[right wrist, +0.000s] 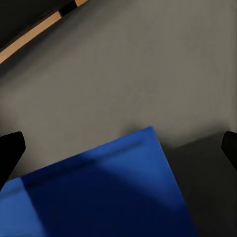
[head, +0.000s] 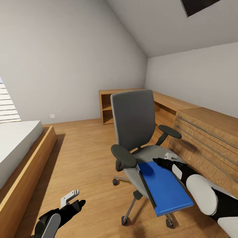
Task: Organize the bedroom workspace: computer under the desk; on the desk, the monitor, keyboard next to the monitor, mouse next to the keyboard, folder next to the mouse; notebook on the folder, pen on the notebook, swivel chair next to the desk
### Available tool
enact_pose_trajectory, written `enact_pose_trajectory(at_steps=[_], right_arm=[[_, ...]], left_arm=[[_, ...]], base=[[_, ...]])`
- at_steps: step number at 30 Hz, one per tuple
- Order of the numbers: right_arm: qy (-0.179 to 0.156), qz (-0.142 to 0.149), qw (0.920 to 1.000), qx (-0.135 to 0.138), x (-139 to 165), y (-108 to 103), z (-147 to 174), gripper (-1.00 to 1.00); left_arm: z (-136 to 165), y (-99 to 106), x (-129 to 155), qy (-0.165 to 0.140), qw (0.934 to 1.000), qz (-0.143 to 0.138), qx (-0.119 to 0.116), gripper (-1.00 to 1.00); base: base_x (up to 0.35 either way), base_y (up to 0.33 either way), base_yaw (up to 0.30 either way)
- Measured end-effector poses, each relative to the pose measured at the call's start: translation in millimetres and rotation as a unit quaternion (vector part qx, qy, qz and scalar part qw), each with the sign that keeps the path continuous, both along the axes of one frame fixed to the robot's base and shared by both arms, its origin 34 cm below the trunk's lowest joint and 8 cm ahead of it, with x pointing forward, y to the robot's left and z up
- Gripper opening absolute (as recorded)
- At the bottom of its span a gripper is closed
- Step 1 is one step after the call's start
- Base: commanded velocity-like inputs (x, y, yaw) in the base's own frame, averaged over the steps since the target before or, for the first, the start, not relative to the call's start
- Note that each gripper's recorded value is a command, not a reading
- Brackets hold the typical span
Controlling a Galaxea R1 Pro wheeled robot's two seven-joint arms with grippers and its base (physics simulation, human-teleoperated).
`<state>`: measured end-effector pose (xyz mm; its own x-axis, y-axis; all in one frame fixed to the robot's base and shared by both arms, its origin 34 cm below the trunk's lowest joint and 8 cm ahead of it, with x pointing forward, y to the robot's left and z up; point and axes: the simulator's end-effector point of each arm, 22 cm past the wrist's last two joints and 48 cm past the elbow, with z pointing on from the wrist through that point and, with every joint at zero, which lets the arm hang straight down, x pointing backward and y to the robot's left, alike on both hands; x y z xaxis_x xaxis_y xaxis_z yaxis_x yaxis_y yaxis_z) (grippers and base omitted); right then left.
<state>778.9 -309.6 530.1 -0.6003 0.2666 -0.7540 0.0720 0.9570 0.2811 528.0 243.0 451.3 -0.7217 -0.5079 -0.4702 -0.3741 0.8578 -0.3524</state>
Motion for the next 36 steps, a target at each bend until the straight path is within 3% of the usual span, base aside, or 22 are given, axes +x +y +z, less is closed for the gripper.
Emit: enact_pose_trajectory(at_steps=[36], right_arm=[[0.0,-0.001,1.0,0.003,0.0,0.6,0.0,1.0]], left_arm=[[-0.1,-0.4,-0.2,0.0,1.0,0.0,-0.001,1.0]], base=[[-0.05,0.0,0.0]])
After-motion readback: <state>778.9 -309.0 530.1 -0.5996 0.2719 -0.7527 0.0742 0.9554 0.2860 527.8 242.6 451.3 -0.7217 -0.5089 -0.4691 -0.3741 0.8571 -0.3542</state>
